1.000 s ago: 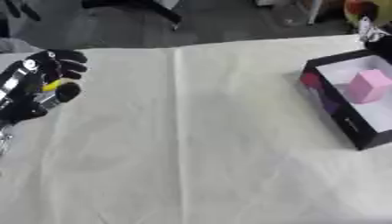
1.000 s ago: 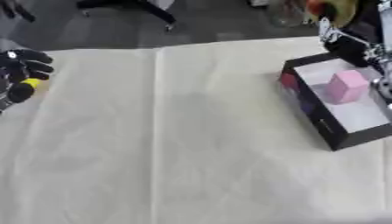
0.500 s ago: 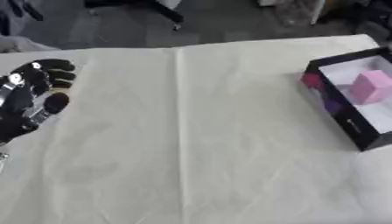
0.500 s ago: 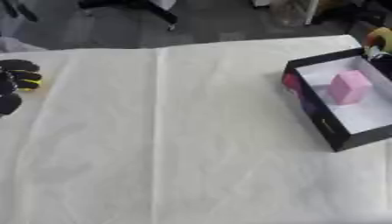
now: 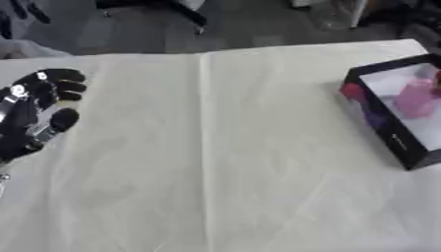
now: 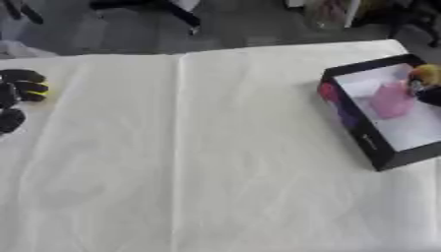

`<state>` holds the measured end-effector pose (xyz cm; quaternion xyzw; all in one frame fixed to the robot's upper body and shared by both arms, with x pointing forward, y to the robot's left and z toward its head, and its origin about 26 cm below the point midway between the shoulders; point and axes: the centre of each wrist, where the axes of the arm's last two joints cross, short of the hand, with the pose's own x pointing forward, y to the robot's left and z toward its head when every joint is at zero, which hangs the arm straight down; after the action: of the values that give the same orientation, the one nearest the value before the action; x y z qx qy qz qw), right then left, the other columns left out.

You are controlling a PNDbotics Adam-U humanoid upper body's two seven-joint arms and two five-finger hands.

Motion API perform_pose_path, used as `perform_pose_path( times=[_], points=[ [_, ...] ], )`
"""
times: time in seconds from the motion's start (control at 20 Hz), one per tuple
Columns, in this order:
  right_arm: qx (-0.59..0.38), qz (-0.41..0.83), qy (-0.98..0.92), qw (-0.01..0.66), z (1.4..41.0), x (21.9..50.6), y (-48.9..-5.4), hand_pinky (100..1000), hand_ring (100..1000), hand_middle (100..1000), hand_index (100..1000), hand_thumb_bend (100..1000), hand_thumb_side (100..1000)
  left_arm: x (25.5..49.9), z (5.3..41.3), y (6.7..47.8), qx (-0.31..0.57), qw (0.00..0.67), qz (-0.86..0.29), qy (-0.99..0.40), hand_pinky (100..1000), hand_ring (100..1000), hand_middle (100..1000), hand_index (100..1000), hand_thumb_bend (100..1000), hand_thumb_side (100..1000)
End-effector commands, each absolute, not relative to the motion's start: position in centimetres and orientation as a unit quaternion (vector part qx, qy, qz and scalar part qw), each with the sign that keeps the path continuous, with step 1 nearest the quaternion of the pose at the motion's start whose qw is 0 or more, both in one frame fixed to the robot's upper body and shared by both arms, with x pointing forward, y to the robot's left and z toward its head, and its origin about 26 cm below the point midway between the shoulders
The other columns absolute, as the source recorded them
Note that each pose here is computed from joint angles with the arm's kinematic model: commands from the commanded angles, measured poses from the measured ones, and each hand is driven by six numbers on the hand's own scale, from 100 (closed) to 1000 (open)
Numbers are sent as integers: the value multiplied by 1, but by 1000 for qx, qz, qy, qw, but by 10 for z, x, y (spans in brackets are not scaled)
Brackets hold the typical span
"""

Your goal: Pick up the objects with one hand, pass them to the other hand, and then place them into the box on the other side of the table.

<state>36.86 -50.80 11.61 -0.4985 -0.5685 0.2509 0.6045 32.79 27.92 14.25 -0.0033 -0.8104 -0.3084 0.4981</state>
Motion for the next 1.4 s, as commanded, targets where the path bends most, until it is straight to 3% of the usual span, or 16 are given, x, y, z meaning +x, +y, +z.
perform_pose_path(
  times=[0.05, 0.35, 0.55, 0.6, 0.65, 0.7, 0.85, 1.05, 1.2, 1.25, 1.3, 1.4],
  points=[
    [-518, 279, -566, 578, 146, 364, -520, 896, 728, 789, 1000, 820, 576, 327, 150, 282, 6, 488, -312, -815, 778, 760, 739, 809, 713, 603],
    [-534, 311, -610, 497, 185, 362, -497, 911, 748, 813, 1000, 821, 614, 328, 150, 286, 20, 492, -311, -813, 779, 760, 739, 809, 711, 601],
    [-544, 314, -662, 409, 215, 356, -461, 906, 733, 800, 1000, 797, 614, 331, 154, 295, 46, 496, -309, -810, 780, 760, 738, 809, 709, 597],
    [-545, 313, -678, 382, 221, 354, -448, 906, 730, 789, 1000, 755, 572, 332, 156, 298, 59, 497, -309, -809, 781, 760, 738, 809, 710, 593],
    [-544, 313, -692, 357, 226, 350, -436, 905, 728, 775, 995, 667, 471, 334, 159, 302, 74, 497, -310, -807, 783, 760, 738, 811, 710, 587],
    [-542, 313, -705, 334, 230, 346, -423, 902, 718, 764, 988, 639, 442, 336, 163, 306, 92, 497, -312, -805, 784, 760, 739, 812, 710, 584],
    [-525, 310, -749, 259, 240, 329, -376, 888, 687, 727, 953, 529, 399, 346, 179, 324, 180, 497, -325, -784, 795, 759, 741, 825, 705, 567],
    [-509, 343, -769, 178, 244, 305, -325, 879, 683, 706, 916, 462, 399, 366, 197, 353, 339, 510, -338, -715, 804, 748, 734, 834, 714, 526],
    [-493, 360, -779, 143, 240, 296, -304, 876, 685, 702, 906, 430, 405, 381, 210, 373, 439, 508, -371, -641, 830, 751, 732, 844, 693, 459],
    [-487, 364, -782, 134, 238, 295, -301, 876, 684, 700, 904, 479, 451, 386, 215, 380, 466, 504, -388, -614, 843, 752, 733, 849, 684, 443],
    [-482, 367, -785, 126, 235, 295, -298, 874, 681, 695, 903, 412, 409, 391, 219, 387, 492, 498, -410, -585, 852, 752, 733, 854, 667, 419],
    [-471, 371, -792, 114, 230, 295, -294, 873, 680, 689, 900, 397, 415, 402, 226, 402, 532, 497, -446, -521, 860, 747, 726, 854, 648, 390]
  ],
)
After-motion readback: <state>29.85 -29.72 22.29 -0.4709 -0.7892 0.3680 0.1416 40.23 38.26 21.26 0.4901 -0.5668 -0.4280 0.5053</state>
